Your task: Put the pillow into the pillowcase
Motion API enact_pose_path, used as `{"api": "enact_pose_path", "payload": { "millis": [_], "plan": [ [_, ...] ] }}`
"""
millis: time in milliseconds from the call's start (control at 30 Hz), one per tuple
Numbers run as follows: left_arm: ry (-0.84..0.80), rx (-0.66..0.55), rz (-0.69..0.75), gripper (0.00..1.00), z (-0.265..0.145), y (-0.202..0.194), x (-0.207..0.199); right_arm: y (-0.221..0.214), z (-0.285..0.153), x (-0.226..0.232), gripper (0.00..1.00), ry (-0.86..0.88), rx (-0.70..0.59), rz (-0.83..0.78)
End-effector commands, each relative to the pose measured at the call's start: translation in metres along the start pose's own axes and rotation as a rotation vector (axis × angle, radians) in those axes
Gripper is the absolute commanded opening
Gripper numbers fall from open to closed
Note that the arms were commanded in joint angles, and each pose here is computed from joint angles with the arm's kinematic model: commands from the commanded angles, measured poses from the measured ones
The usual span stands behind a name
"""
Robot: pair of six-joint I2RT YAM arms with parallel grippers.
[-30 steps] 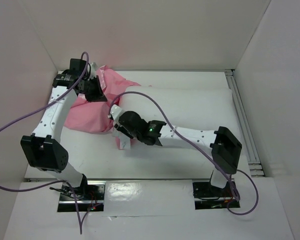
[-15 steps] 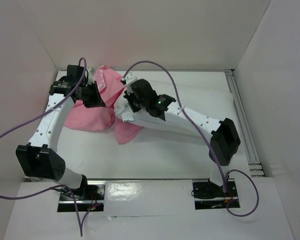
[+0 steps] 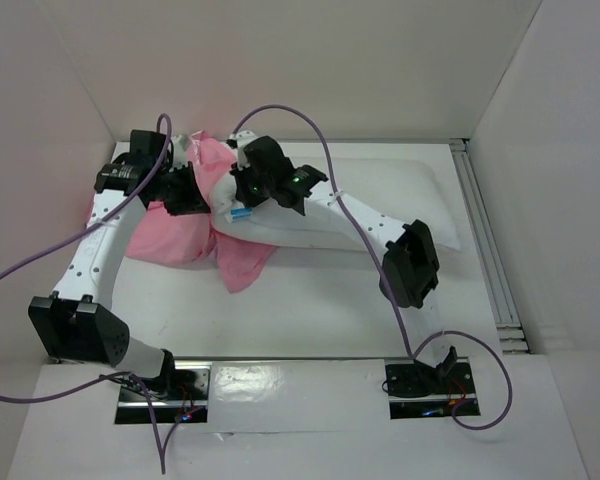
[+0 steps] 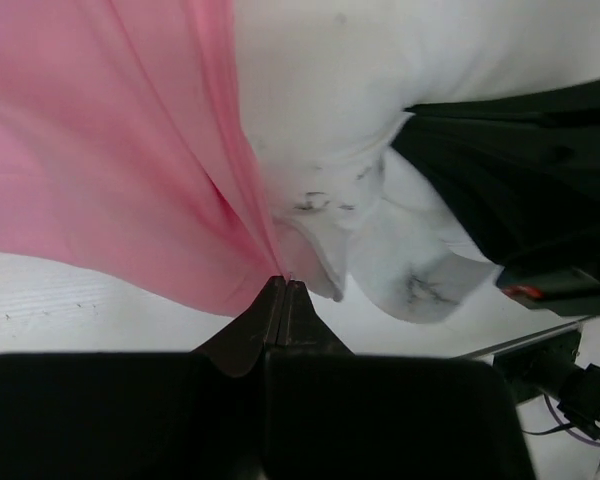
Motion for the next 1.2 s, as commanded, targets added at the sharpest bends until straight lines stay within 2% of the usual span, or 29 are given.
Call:
{"api": "enact_pose_path", "payload": {
  "millis": [0,67,233,367,600,867,1167],
  "plan": [
    [-0.119,-0.024,0.041,0.00,-0.033,0.000,-0.023,-0.007,0.026,-0.007,0.00,-0.016,0.009,0.060],
    [-0.127,-0.057,0.053,0.00,-0.041,0.005,-0.026,-0.016,0.037,-0.006,0.00,0.003,0.031,0.096],
    [-0.160,-0.059,0.058,0.00,-0.047,0.007,-0.032,-0.043,0.066,0.000,0.00,0.039,0.101,0.141],
    [-0.223,-0.053,0.073,0.00,-0.045,0.003,-0.040,-0.055,0.078,-0.002,0.00,0.050,0.120,0.238],
    [-0.184,0.063,0.068,0.00,-0.024,-0.036,-0.031,-0.012,0.041,-0.039,0.00,0.099,-0.071,0.498],
    [-0.119,0.091,0.093,0.00,-0.025,-0.050,-0.024,0.042,0.014,-0.049,0.00,0.130,-0.228,0.579],
    [-0.042,0.151,0.163,0.00,-0.019,-0.060,-0.032,0.079,-0.011,-0.057,0.00,0.221,-0.330,0.657]
  ]
}}
Point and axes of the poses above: each gripper's point midway between its finger pads, its own z axis out along the fingers, its own x axis along the line the jaws close on, y = z × x, the point moved 6 cm from there along -z, back along the fingers, and after that the axes turned 5 degrees about z, right-handed, at the moved point
